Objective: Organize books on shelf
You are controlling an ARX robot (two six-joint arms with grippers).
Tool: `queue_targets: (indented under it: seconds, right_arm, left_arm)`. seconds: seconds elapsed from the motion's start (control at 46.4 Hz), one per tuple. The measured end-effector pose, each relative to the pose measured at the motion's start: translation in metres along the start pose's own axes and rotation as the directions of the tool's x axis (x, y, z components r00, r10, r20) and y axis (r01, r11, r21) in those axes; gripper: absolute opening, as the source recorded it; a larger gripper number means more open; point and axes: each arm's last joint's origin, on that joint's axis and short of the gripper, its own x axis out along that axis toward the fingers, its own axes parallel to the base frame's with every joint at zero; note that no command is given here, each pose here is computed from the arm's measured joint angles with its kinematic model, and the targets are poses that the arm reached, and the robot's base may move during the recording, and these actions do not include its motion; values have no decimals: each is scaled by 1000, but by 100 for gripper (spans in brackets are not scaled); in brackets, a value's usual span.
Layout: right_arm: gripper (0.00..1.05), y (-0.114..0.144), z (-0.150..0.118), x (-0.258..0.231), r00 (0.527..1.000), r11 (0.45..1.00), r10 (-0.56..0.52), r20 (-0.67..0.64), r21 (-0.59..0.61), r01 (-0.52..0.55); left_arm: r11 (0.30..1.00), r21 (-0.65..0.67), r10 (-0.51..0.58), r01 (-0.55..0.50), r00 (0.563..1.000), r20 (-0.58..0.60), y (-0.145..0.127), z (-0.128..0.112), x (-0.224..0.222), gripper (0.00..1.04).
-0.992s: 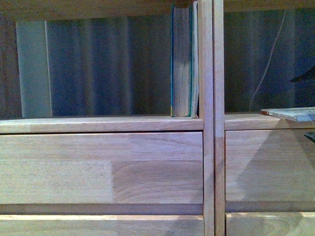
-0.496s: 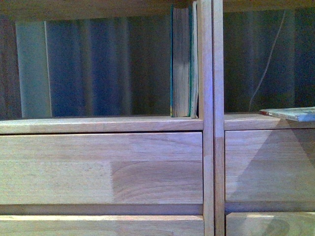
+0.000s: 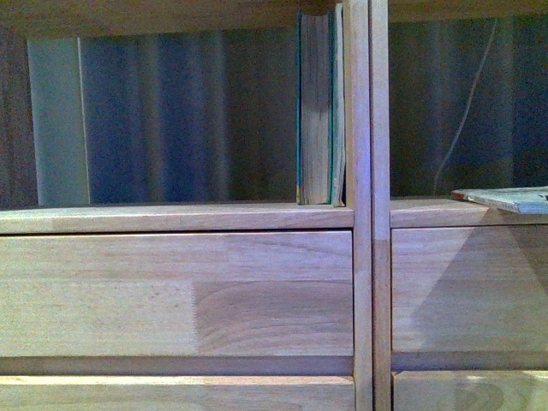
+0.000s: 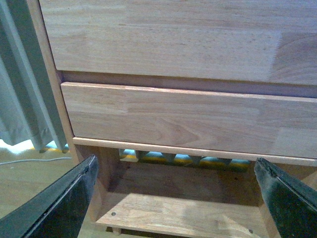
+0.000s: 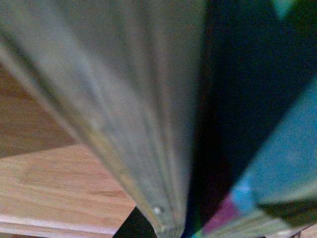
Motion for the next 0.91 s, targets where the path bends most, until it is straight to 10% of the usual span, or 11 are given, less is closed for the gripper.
queue_targets:
  seconds: [0.324, 0.626, 0.906]
  right_arm:
    - [7, 8, -5, -23, 996, 998, 62, -57, -26, -63]
    - [7, 52, 7, -76, 959, 950, 274, -68, -137, -281]
    - [7, 99, 9, -124, 858, 803, 484, -172, -303, -514]
  left_arm:
    - [1000, 0, -2, 2, 1000, 0, 0, 0, 0, 97]
    - [816, -62, -579, 575, 811, -86, 28, 28, 35, 97]
    - [876, -177, -455, 450, 890, 9, 82, 86, 120, 97]
